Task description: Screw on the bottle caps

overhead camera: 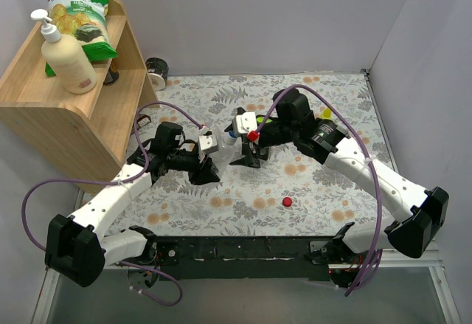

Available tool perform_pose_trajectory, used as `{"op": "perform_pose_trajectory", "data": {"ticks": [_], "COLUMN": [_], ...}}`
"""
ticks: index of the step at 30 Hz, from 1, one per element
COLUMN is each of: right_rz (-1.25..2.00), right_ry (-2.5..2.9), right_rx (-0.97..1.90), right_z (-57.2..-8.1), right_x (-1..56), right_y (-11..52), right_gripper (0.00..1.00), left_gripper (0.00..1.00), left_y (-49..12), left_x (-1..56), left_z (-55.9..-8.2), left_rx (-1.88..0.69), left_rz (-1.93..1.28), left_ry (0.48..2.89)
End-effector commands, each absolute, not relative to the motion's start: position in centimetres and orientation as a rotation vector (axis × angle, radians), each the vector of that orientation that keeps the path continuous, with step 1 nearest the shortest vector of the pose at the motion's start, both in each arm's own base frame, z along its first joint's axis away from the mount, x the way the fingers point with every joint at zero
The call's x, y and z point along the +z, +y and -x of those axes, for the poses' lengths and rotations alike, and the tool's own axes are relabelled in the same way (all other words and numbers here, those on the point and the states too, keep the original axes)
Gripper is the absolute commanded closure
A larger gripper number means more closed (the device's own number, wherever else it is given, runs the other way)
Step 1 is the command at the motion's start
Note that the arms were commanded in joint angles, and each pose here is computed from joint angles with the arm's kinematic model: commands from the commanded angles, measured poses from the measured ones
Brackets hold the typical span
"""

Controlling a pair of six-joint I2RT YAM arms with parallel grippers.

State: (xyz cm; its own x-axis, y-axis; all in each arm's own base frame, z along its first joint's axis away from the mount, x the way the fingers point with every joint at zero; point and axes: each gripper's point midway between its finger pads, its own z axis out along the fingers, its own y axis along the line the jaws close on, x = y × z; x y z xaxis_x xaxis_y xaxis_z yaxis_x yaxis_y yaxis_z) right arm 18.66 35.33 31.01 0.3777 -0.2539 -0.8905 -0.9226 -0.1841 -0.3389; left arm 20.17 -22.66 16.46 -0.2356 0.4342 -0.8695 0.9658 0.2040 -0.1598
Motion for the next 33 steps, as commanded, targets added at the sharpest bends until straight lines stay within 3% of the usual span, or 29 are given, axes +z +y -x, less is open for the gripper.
{"op": "perform_pose_trajectory", "data": {"ticks": [1,18,24,29,33], "right_rz": [1.694,1.711,1.634,1.523,1.555], "right_ry": [1.101,1.408,1.411,1.289,1.170], "right_rx": [0.920,0.833,0.764,0.709,0.864], "right_z": [-16.9,-16.7,-18.4,-22.3,-21.4], "right_x": [30.3,25.7,28.6,32.4,33.3], "right_y": [34.2,30.8,29.9,31.8,34.3], "right_gripper": [0.05,0.05,0.08,0.02,0.02], "left_gripper": [1.00,1.00,1.00,1.00,1.00], "left_y": [-23.1,-23.0,-22.4,-22.3,-22.6], "left_x": [18.6,19.1,17.6,16.6,16.8], "left_z": [-21.5,-22.3,-21.8,-20.7,-20.8], "left_rx": [-0.980,-1.052,-1.015,-0.959,-0.933], "left_rz": [-1.216,-1.076,-1.137,-1.269,-1.308], "left_ry": [1.729,1.757,1.757,1.742,1.724]}}
